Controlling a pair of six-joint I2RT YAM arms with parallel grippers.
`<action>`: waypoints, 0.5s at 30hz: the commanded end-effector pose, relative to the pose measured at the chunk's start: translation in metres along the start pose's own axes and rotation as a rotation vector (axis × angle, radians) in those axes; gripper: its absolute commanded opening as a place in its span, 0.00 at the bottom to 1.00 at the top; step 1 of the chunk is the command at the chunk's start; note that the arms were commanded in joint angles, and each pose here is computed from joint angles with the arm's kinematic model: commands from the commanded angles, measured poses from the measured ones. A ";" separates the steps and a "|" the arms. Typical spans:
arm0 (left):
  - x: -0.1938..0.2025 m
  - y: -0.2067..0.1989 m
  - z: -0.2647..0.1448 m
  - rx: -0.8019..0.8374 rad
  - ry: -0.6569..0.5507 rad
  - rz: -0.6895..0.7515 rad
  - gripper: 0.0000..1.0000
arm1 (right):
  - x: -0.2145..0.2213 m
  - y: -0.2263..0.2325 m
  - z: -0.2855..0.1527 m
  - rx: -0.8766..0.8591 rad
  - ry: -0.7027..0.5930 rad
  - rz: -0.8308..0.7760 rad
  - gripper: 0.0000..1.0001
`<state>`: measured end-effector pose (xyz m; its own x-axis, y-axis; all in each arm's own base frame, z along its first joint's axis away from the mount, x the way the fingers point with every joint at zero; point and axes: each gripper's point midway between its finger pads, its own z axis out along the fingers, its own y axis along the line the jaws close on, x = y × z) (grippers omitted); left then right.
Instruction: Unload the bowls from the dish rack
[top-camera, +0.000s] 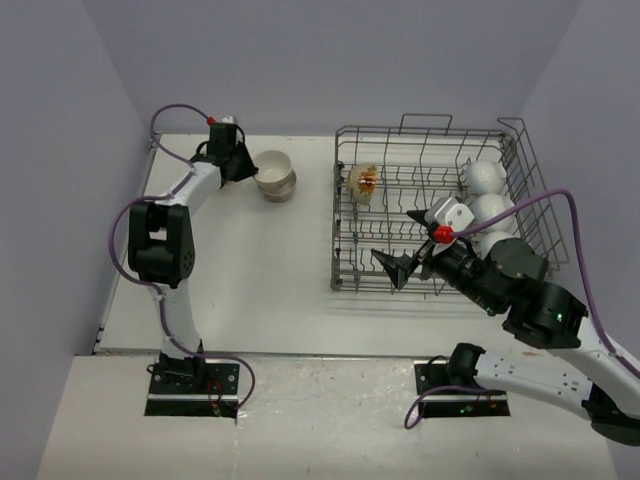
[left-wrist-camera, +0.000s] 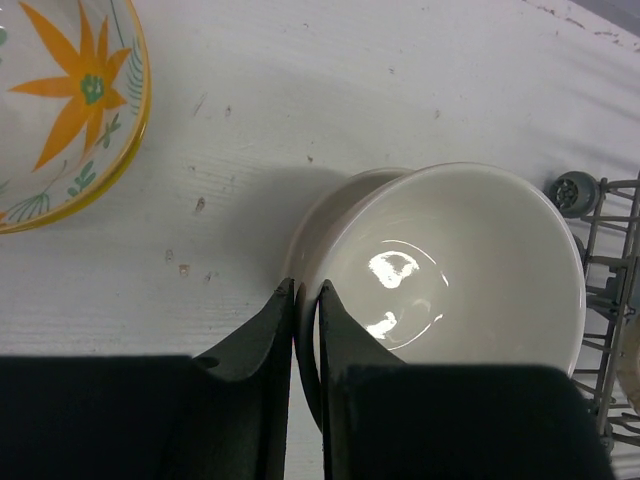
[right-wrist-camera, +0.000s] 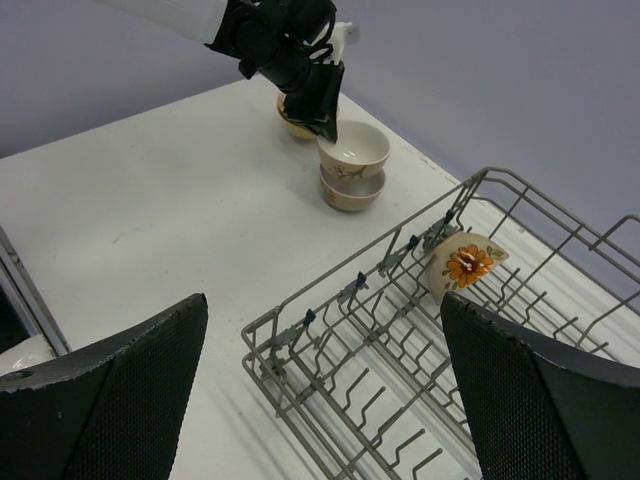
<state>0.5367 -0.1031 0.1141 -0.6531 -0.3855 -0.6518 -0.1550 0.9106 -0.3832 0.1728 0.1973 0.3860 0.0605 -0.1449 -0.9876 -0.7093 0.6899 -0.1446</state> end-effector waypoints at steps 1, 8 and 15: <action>-0.034 -0.022 0.002 0.075 -0.102 -0.008 0.00 | -0.010 0.002 0.001 -0.009 -0.048 0.016 0.99; -0.023 -0.019 0.012 0.072 -0.073 0.000 0.00 | -0.010 0.003 0.002 -0.016 -0.050 0.013 0.99; -0.025 -0.023 0.008 0.079 -0.079 0.009 0.21 | -0.008 0.004 0.003 -0.018 -0.049 0.011 0.99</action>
<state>0.5400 -0.1057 0.0865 -0.6807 -0.3791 -0.6268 -0.1620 0.9124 -0.3759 0.1728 0.2007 0.3826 0.0621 -0.1435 -0.9877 -0.7164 0.6827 -0.1442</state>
